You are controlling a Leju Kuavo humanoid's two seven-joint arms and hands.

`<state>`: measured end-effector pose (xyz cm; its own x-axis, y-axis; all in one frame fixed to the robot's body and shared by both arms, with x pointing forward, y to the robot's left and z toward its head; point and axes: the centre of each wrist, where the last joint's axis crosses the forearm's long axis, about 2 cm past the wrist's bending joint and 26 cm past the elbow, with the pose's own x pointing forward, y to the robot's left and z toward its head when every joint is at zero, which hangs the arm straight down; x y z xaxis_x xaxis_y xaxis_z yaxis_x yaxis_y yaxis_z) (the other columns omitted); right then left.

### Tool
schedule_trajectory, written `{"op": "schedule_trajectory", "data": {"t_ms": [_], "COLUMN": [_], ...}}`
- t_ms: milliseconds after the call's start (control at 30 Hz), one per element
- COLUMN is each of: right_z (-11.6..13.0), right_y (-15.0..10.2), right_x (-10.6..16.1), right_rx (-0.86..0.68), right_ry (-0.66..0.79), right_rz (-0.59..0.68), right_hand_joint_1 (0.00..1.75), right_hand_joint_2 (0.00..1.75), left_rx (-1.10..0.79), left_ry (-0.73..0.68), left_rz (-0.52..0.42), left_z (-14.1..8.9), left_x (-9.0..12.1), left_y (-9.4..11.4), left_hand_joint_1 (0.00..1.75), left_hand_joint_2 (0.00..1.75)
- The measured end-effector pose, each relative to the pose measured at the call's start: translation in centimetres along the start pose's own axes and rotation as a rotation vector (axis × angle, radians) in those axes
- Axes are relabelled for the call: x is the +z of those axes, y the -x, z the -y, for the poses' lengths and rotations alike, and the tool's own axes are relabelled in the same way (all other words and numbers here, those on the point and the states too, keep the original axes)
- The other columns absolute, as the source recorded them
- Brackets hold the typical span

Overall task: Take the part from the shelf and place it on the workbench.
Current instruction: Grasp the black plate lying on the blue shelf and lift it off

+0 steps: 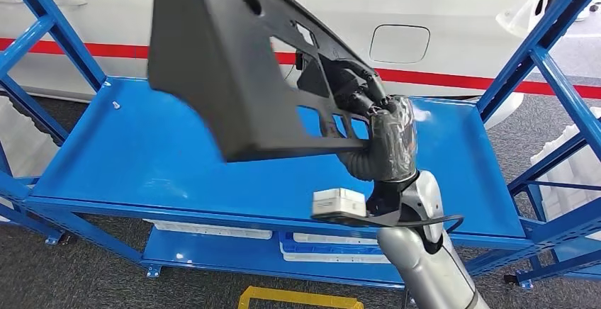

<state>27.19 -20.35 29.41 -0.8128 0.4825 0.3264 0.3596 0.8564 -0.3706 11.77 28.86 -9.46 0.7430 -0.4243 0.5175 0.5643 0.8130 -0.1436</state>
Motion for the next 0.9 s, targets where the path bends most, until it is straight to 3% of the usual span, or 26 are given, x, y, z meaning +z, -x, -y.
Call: {"op": "schedule_trajectory", "data": {"t_ms": [133, 300, 467, 900], "right_z": [0.5, 1.1, 1.2, 1.1], "right_y": [-0.3, -0.2, 0.0, 0.2], "right_x": [-0.1, 0.4, 1.4, 2.1], "right_rx": [-0.398, -0.613, -0.706, -0.758], "right_ry": [-0.007, -0.005, -0.024, -0.055], "right_rz": [-0.002, -0.004, -0.018, -0.042], "right_hand_joint_1": [1.75, 1.75, 1.75, 1.75], "right_hand_joint_2": [1.75, 1.75, 1.75, 1.75], "left_rx": [0.023, 0.055, 0.074, 0.125], "left_ry": [0.000, -0.005, -0.007, -0.015], "left_rz": [0.022, 0.039, 0.044, 0.071], "left_z": [0.1, 0.2, 0.3, 0.6], "left_x": [0.0, 0.1, 0.2, 0.3], "left_y": [0.3, 0.7, 1.0, 1.7], "left_hand_joint_1": [0.00, 0.00, 0.00, 0.00], "left_hand_joint_2": [0.00, 0.00, 0.00, 0.00]}}
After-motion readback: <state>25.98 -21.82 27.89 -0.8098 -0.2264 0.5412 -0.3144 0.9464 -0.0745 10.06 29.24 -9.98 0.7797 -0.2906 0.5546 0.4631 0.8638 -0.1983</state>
